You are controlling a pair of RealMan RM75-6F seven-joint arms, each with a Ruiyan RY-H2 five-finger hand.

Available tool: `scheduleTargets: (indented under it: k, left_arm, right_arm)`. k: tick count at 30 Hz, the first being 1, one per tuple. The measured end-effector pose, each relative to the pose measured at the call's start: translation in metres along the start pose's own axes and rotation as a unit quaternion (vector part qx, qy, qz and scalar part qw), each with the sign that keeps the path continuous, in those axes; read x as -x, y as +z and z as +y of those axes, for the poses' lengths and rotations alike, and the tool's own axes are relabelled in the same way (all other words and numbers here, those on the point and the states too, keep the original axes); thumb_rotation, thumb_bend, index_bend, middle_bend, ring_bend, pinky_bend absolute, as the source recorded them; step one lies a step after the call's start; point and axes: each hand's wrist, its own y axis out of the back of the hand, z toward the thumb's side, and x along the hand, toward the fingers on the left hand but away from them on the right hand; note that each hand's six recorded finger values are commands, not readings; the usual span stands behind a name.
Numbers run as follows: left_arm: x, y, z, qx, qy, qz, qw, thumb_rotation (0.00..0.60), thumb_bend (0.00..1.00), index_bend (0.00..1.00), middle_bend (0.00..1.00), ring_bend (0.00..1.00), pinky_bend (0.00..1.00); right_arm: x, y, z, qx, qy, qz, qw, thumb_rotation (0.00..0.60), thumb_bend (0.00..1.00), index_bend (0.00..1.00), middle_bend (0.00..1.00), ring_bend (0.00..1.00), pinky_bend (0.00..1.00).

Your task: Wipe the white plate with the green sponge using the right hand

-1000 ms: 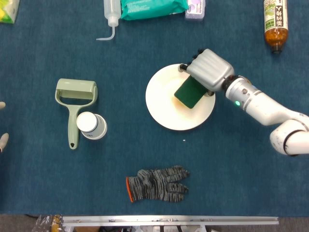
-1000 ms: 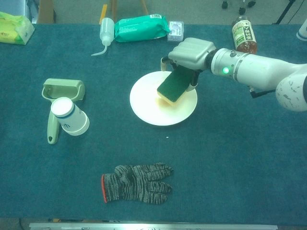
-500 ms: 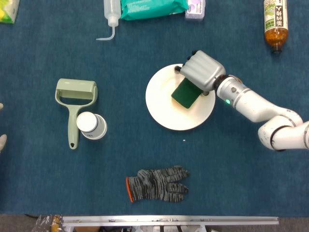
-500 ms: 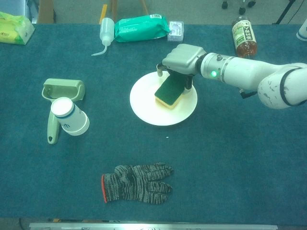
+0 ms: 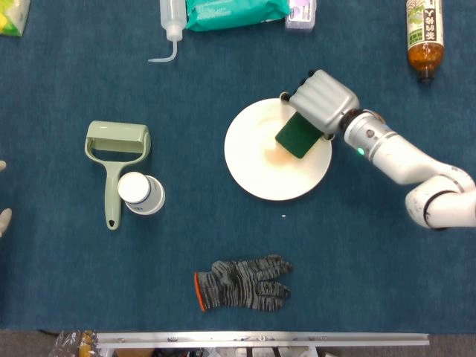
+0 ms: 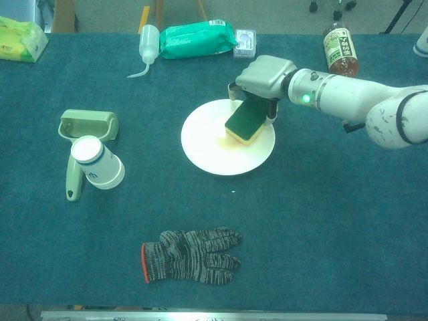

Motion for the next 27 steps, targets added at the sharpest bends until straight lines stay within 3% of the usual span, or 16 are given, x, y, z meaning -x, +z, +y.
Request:
scheduleTargets:
  k: [6,14,27]
  left_arm:
    - [-0.002,0.003,0.0,0.0,0.0,-0.003,1.0,0.6,0.27,0.24,0.19,0.18,0.34]
    - [-0.002,0.005,-0.001,0.001,-0.001,-0.007,1.0,0.6,0.27,0.24,0.19,0.18,0.34]
    - [0.0,0.001,-0.002,0.006,-0.001,-0.003,1.0,0.6,0.27,0.24,0.19,0.18,0.34]
  right_arm:
    - [-0.005,-0.003,0.01,0.006,-0.016,-0.008,0.9998,0.6,0.0,0.28,0.53,0.4,0.31]
    - [0.007,0.016,0.028,0.007,-0.034,0.01,0.9993,0.6,0.0,0.28,0.53,0.4,0.31]
    - [0.02,0.038,0.023,-0.022,-0.024,0.029,0.999,0.6,0.0,0.28,0.53,0.4,0.32]
